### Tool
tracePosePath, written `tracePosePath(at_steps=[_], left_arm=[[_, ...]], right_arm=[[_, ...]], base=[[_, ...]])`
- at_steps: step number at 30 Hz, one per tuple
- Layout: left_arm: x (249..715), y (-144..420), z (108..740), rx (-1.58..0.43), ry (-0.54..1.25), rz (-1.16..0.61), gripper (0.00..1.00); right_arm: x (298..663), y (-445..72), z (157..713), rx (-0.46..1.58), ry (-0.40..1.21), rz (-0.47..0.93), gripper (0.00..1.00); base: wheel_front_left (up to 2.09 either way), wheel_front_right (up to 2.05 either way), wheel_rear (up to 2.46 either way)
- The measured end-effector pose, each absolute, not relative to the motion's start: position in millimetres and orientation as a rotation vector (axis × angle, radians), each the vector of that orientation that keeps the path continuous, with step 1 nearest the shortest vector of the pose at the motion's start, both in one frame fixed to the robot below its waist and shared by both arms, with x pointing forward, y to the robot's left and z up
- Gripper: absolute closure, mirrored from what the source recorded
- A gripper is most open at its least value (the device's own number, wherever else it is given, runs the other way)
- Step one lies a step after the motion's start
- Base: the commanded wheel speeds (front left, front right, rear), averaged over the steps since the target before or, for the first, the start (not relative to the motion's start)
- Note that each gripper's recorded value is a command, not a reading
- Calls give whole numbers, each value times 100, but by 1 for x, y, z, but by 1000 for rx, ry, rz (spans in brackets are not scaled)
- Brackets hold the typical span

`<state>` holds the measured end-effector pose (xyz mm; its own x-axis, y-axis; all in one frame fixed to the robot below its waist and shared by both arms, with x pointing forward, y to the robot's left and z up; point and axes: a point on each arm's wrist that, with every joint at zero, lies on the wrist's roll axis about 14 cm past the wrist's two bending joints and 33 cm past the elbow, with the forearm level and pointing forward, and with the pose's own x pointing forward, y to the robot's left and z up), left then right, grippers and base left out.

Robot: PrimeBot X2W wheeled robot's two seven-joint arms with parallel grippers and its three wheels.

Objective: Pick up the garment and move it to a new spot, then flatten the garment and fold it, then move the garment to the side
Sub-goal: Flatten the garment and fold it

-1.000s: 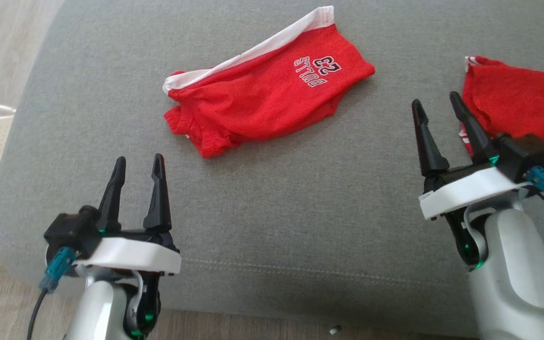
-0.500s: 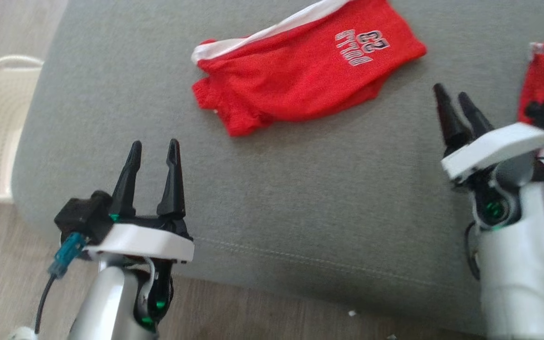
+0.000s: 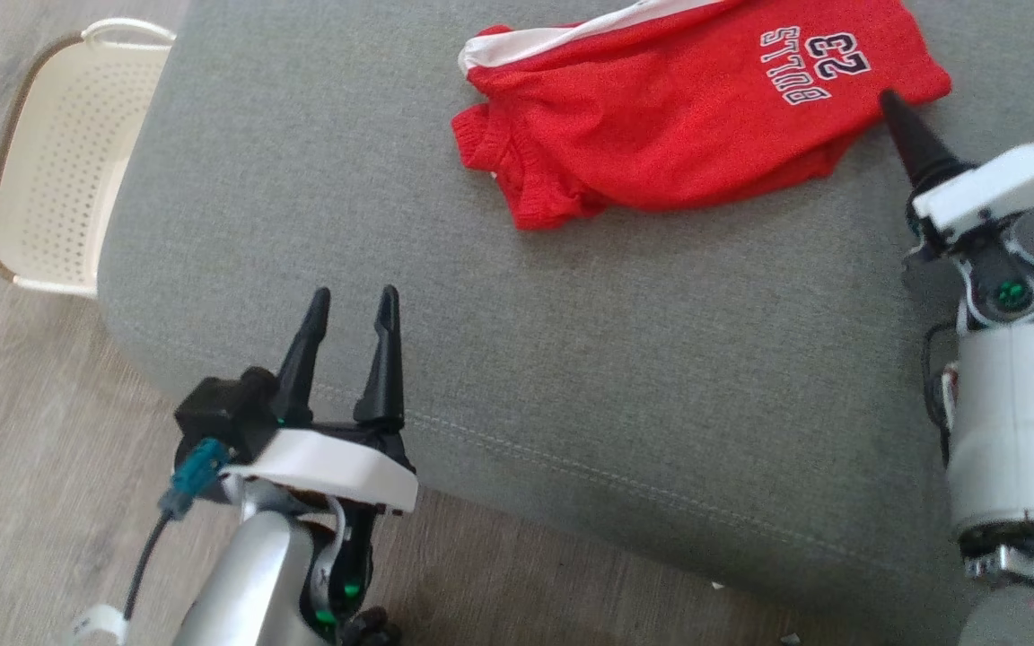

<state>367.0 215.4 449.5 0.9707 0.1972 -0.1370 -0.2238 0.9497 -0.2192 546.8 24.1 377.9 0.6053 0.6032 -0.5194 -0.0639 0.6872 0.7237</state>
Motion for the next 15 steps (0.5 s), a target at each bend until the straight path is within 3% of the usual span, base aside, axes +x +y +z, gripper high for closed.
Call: tracePosePath(at_steps=[15], left_arm=[[370,218,447,-234,127,233,0]], right_arm=[[571,49,370,665,922,436,0]], base=[[0,0,0]])
